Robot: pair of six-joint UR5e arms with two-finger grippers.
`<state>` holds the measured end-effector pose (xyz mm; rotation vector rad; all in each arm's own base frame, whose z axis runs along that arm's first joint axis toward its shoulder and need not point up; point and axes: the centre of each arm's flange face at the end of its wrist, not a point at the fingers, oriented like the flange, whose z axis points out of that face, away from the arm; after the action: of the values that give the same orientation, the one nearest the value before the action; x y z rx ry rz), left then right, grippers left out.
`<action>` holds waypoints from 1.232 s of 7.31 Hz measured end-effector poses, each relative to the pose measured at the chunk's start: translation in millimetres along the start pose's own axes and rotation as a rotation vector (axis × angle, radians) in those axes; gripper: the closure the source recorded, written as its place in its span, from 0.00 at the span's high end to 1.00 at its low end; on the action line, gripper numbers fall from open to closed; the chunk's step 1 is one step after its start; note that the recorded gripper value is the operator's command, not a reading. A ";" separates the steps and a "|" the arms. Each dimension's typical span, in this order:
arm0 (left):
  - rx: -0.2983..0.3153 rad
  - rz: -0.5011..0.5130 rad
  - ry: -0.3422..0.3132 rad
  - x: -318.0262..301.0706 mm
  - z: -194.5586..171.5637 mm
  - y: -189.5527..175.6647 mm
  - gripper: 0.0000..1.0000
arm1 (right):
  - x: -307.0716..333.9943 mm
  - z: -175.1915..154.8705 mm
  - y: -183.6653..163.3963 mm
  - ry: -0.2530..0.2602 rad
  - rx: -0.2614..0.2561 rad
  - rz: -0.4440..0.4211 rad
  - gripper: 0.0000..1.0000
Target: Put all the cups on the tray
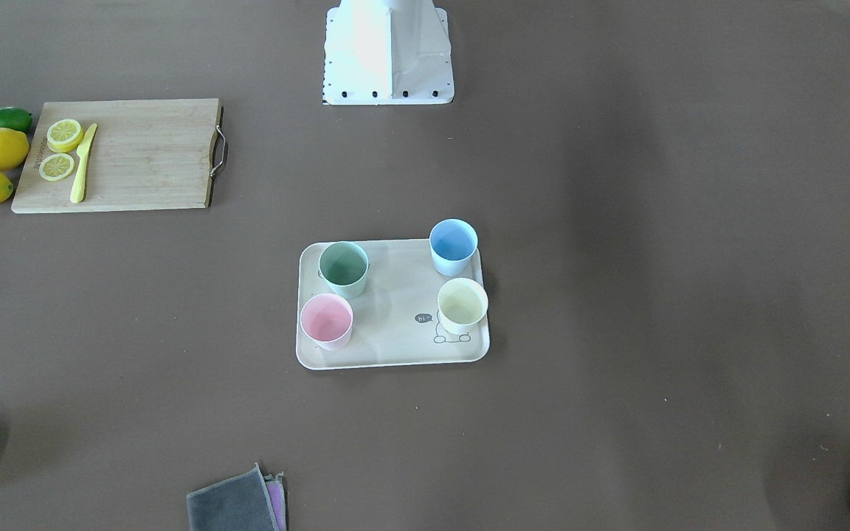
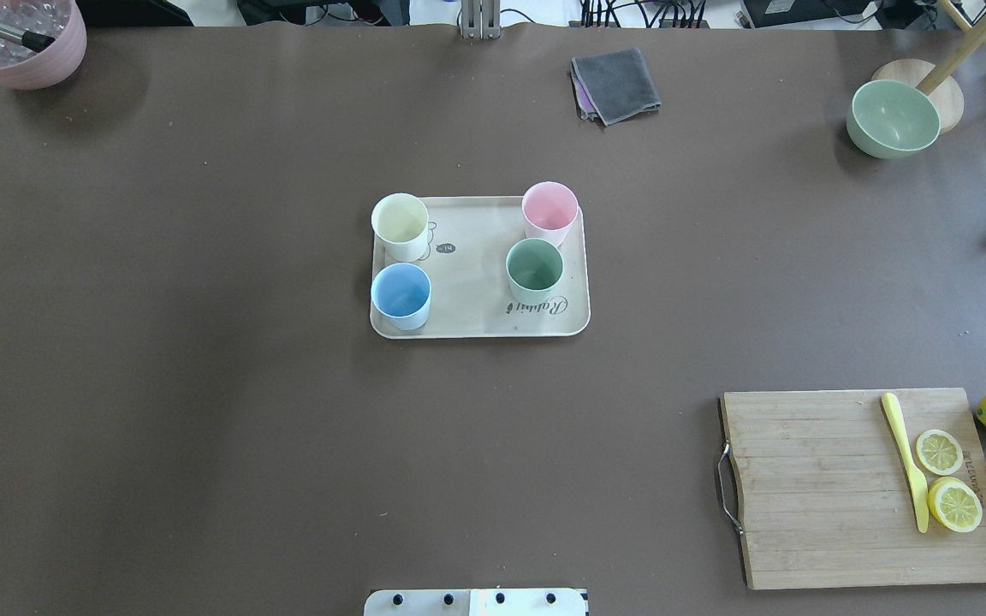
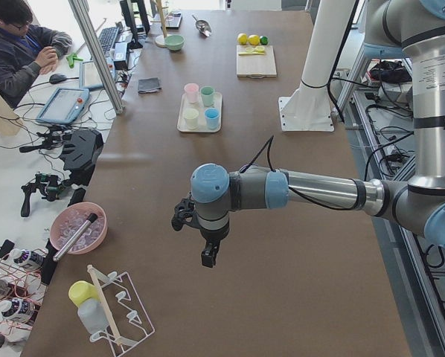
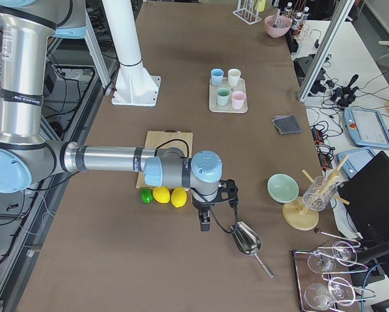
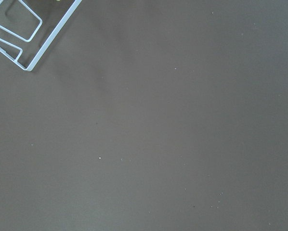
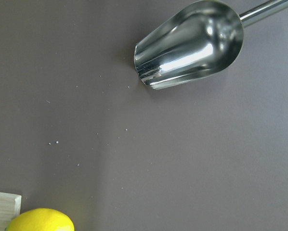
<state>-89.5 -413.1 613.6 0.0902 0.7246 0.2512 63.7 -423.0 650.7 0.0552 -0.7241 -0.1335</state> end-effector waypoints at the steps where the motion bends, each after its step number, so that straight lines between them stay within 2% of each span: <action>1: 0.002 0.002 -0.001 0.9 -1.1 -0.3 0.98 | -1.0 -0.8 2.3 0.000 0.001 -0.001 1.00; 9: 0.006 0.006 -0.002 2.8 -3.3 -1.0 0.98 | -2.1 -1.6 3.1 0.000 0.002 -0.003 1.00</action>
<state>-89.5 -413.3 609.2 0.0984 0.7232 0.2544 63.5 -419.7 648.4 0.0581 -0.7239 -0.1352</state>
